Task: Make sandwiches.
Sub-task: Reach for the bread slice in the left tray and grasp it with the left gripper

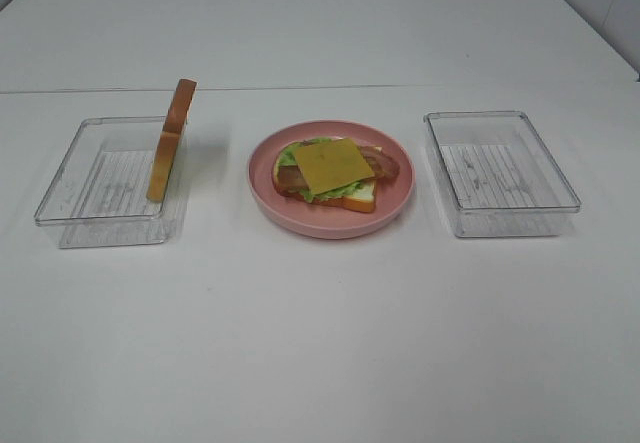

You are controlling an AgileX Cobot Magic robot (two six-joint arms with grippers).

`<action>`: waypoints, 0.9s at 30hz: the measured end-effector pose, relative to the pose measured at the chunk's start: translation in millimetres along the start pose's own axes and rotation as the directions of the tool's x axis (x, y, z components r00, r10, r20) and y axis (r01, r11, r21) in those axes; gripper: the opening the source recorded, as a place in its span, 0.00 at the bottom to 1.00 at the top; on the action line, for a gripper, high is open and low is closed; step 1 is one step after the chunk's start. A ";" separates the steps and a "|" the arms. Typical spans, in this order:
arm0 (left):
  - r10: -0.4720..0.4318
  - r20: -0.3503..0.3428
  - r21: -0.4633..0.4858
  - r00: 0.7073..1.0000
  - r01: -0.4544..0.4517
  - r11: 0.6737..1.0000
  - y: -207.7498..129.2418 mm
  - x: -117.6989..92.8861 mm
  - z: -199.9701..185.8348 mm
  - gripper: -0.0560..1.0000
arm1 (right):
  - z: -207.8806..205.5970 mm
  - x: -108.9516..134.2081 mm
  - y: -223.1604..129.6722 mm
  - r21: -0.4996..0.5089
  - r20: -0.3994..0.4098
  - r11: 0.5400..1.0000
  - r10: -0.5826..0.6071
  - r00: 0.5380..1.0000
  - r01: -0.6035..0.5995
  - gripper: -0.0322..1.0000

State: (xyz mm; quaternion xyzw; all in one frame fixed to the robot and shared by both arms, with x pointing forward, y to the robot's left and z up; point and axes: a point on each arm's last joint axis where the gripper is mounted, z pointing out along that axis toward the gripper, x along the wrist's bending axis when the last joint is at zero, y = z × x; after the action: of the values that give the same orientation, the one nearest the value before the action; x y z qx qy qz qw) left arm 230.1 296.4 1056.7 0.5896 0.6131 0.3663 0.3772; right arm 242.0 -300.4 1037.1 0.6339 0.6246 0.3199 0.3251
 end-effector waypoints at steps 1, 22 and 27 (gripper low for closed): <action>0.000 0.000 0.000 1.000 0.000 1.000 0.0 0.0 0.0 0.88 | -1.2 1.3 -2.1 -0.021 -0.011 1.000 -0.005 1.000 0.004 0.98; 0.000 0.000 0.000 1.000 0.000 1.000 0.0 0.0 0.0 0.88 | -3.8 2.3 -4.2 -0.060 -0.021 0.998 -0.017 1.000 0.016 0.98; 0.000 0.000 0.000 1.000 0.000 1.000 0.0 0.0 0.0 0.88 | -3.8 2.3 -4.2 -0.060 -0.021 0.998 -0.017 1.000 0.016 0.98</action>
State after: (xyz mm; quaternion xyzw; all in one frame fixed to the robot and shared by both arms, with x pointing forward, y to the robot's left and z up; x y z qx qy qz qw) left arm 230.1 296.4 1056.7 0.5896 0.6131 0.3663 0.3772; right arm 236.5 -298.0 1035.9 0.6152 0.6235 0.3425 0.3399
